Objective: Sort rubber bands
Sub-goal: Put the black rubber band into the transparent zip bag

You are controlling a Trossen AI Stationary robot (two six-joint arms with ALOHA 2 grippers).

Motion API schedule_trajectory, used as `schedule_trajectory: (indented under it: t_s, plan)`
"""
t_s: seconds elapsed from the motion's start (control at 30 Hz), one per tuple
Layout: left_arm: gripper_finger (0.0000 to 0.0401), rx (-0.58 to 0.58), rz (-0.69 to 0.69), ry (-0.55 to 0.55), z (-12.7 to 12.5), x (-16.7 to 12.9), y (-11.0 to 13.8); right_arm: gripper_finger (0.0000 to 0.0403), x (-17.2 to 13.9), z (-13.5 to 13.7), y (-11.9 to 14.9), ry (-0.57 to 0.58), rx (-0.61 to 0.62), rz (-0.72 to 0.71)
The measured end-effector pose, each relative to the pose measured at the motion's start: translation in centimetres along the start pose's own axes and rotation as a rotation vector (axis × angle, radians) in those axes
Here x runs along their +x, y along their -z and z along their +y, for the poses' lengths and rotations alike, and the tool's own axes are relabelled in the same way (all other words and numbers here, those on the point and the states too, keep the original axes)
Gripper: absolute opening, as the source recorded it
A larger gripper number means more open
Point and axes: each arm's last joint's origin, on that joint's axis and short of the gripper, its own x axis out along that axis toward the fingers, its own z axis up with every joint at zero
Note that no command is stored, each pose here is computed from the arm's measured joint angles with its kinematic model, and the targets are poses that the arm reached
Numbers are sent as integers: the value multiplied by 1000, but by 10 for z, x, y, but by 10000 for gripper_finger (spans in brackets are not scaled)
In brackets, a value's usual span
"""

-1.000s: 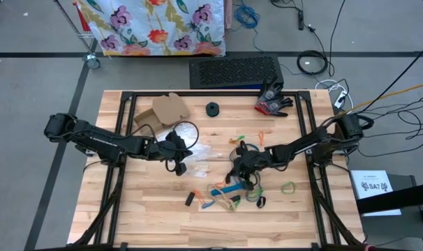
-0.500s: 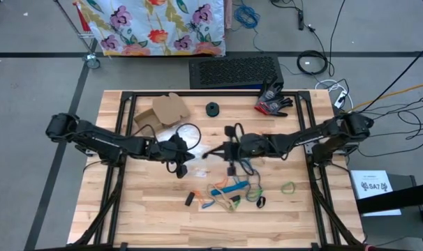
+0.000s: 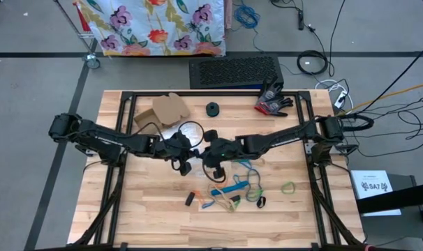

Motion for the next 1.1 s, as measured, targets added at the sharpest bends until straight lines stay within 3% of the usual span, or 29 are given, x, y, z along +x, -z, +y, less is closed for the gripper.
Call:
schedule_trajectory:
  t_s: [0.23,0.43,0.67,0.87,0.97,1.1]
  plan:
    - [0,-12,-5,-14,4,1,-2,0,-1,-4,7,-75,47,94]
    - [0,-13,-7,27,1,-1,-7,0,0,-16,3,24,56,34]
    - [0,-12,-27,58,-5,-5,-20,0,0,-22,2,43,57,22]
    - [0,7,-76,77,-8,-8,-30,0,2,-19,17,-88,145,118]
    - [0,8,-74,57,-7,-7,-29,0,1,-18,18,-155,178,108]
    - [0,4,-69,70,-8,-7,-29,0,2,-21,12,-141,153,39]
